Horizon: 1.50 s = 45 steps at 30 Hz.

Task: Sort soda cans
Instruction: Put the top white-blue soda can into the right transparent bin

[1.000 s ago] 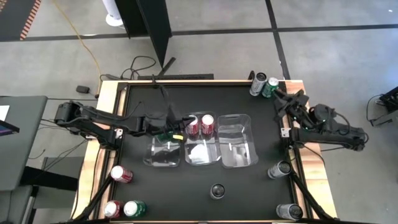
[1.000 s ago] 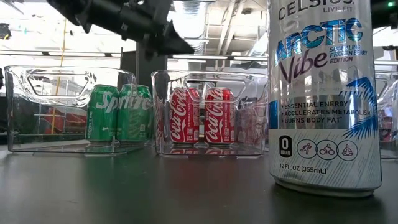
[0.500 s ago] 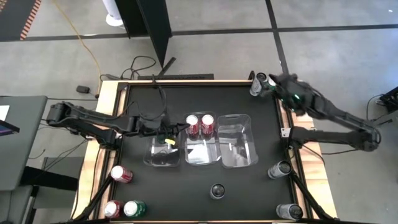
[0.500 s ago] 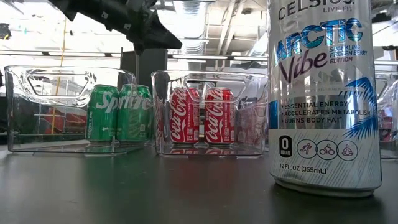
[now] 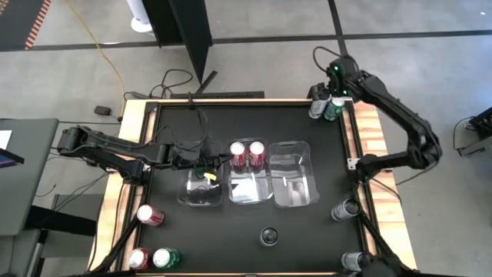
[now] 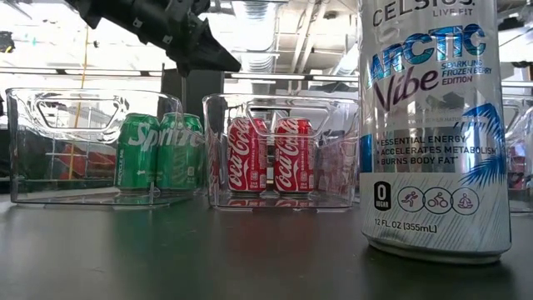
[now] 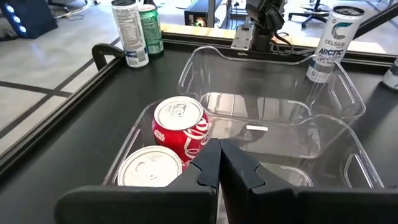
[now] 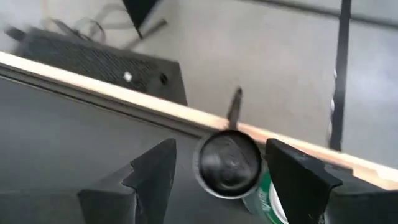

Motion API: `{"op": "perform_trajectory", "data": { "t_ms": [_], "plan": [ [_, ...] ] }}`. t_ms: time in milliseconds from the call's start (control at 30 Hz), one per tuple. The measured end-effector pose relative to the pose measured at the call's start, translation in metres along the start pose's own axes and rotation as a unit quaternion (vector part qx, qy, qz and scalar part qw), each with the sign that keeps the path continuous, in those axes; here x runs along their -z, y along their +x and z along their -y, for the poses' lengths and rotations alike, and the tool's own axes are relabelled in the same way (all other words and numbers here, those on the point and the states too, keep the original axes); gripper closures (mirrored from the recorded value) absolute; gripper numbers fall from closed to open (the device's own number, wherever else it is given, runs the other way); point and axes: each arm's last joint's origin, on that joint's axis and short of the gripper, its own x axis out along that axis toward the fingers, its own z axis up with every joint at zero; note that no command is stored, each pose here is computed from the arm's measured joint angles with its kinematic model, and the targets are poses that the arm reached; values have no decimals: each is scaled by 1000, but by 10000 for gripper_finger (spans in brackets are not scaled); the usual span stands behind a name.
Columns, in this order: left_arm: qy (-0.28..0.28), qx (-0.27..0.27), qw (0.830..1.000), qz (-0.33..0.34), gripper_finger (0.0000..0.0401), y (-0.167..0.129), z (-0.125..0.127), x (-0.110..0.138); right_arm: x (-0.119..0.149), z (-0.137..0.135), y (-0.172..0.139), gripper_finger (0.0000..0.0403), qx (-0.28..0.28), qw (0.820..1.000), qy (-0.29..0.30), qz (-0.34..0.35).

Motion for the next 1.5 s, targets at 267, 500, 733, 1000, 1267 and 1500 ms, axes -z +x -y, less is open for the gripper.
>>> {"op": "perform_trajectory", "data": {
  "t_ms": [267,500,733,1000,1267,1500],
  "plan": [
    [-6,6,1000,-1,401,-1,3,0,-2,-4,30,135,-10,999,-4,-49],
    [-9,8,1000,-1,401,-1,4,0,-1,-6,41,135,-9,997,-11,-71],
    [-8,10,1000,-3,401,-1,4,1,-3,-6,36,118,5,998,-13,-55],
    [-10,11,1000,-3,401,-1,4,1,-1,-2,37,61,27,997,-13,-67],
    [-11,14,1000,-3,401,-2,6,1,3,-2,54,39,44,994,-5,-98],
    [-11,16,1000,-3,401,-2,7,1,7,-6,79,45,62,989,-11,-130]
  ]
}}
